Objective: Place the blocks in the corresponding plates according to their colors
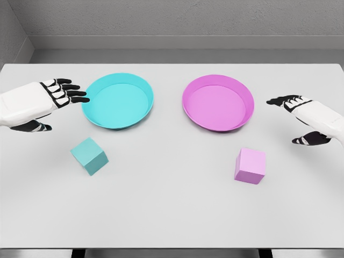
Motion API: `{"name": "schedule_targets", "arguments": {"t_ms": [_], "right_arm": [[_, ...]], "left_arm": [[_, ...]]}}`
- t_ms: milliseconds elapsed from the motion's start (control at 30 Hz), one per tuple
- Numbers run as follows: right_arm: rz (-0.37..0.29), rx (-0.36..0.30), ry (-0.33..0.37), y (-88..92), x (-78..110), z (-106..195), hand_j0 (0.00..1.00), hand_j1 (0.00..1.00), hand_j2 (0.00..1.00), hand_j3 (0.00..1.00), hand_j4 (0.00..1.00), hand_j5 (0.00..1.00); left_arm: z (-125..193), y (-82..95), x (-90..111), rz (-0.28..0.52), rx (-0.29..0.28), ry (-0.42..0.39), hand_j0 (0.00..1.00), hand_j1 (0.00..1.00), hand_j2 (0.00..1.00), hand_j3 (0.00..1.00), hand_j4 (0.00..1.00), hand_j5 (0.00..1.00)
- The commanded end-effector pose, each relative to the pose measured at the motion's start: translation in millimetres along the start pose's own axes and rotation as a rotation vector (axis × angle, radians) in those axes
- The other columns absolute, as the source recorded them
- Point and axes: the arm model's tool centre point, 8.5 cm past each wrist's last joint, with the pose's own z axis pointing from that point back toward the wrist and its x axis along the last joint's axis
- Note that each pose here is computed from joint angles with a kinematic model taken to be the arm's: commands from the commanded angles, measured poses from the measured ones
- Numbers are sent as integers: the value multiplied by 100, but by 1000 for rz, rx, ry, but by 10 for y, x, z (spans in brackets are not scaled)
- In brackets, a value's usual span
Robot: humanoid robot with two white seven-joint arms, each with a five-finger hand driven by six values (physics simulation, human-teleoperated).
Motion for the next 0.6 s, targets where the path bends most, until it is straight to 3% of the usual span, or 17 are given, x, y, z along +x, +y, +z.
{"name": "schedule_targets", "arguments": {"t_ms": [0, 100, 300, 433, 500, 567], "right_arm": [[-1, -2, -1, -9, 9, 0, 100, 100, 100, 100, 100, 100], [5, 3, -8, -25, 29, -1, 100, 100, 100, 100, 100, 100], [76, 127, -59, -11, 198, -48, 100, 100, 100, 100, 100, 100], [166, 120, -92, -105, 318, -59, 100, 100, 100, 100, 100, 100], [204, 130, -142, -104, 362, -51, 100, 100, 100, 100, 100, 100], [259, 184, -224, -113, 440, -46, 100, 100, 100, 100, 100, 100]], "left_arm": [[3, 4, -2, 5, 3, 0, 100, 100, 100, 100, 100, 100], [3, 4, -2, 5, 3, 0, 100, 100, 100, 100, 100, 100], [8, -1, 2, 5, -1, -1, 100, 100, 100, 100, 100, 100], [109, -50, 77, -7, -70, -21, 100, 100, 100, 100, 100, 100], [138, -93, 94, -3, -90, -23, 100, 100, 100, 100, 100, 100], [131, -118, 139, 2, -94, -35, 100, 100, 100, 100, 100, 100]]}}
